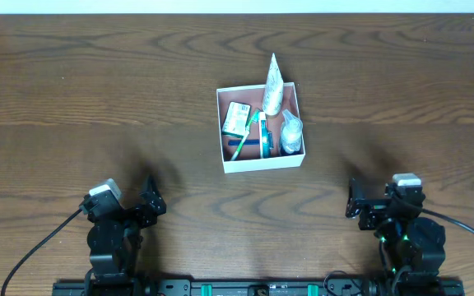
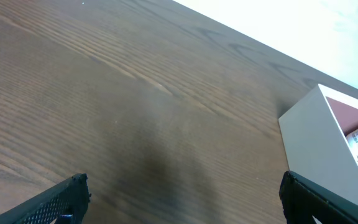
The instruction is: Pack container
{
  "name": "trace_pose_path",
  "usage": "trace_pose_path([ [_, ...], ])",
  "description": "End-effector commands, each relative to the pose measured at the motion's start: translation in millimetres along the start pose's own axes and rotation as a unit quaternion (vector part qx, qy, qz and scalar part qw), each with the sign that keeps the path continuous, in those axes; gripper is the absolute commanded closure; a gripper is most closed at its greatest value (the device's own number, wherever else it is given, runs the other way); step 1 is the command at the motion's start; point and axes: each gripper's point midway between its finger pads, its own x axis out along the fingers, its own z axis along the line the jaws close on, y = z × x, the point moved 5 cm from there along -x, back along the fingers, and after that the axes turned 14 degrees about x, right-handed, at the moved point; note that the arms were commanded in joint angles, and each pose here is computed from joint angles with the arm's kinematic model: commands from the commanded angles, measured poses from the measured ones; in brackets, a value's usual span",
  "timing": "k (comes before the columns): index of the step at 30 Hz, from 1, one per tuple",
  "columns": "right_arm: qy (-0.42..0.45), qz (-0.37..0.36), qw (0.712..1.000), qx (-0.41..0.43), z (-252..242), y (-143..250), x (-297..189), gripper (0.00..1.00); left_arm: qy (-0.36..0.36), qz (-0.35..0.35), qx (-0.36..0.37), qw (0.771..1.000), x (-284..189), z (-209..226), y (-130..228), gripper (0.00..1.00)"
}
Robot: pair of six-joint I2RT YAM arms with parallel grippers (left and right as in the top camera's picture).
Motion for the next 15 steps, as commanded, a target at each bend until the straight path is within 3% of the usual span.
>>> trace_pose_path([
  [1,-0.005,-0.010,1.000,-0.004,-1.3,2.8,-0.4,0.01,-0.001,0.008,-0.004,1.000,2.8,0.7,7.6,0.02],
  [15,-0.008,-0.020,1.000,-0.005,-5.9,14.3,6.3,0.01,-0.001,0.008,-0.004,1.000,2.8,0.7,7.6,0.02],
])
